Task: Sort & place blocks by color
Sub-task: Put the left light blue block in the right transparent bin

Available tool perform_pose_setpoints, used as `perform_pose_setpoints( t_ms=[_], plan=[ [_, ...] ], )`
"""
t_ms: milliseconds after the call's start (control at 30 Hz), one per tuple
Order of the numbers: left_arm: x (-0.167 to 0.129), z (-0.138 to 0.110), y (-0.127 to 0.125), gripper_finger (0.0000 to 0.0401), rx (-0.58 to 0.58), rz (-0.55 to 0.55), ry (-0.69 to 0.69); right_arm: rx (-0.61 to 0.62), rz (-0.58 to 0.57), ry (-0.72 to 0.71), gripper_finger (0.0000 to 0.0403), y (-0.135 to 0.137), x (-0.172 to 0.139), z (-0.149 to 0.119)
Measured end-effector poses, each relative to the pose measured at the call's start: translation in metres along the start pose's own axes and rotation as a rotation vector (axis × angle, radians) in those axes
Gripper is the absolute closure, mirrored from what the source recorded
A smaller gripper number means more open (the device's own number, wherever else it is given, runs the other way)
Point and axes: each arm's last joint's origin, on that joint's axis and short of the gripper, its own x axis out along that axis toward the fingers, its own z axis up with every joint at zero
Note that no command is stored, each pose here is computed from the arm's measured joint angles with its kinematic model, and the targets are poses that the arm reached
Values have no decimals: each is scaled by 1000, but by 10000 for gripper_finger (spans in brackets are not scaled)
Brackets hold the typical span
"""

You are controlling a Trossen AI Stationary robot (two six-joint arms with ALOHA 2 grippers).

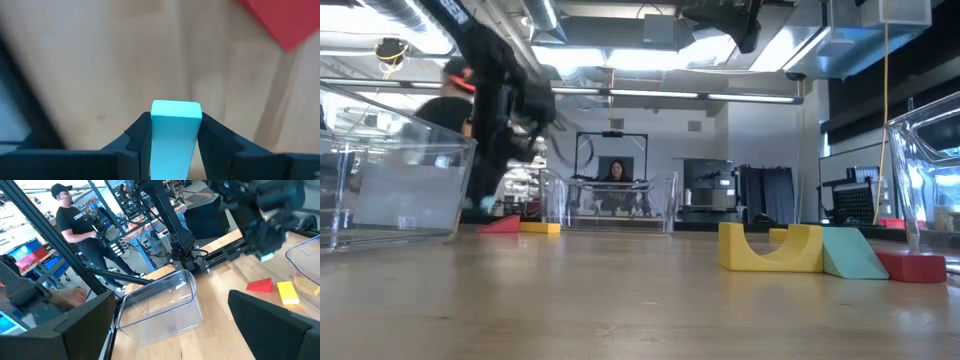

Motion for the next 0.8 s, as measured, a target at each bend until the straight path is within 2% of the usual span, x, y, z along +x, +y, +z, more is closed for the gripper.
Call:
perform_pose_setpoints(
  t_ms=[267,500,633,800],
  plan=[
    [-76,-9,27,285,-212,256,-188,-2,0,1,15,0,0,0],
    [-139,-36,26,285,-471,438,-392,1,0,1,15,0,0,0],
    [-165,-51,13,285,-625,428,-575,0,1,0,15,0,0,0],
    [-193,-59,-5,285,-786,257,-897,1,1,1,15,0,0,0]
  ],
)
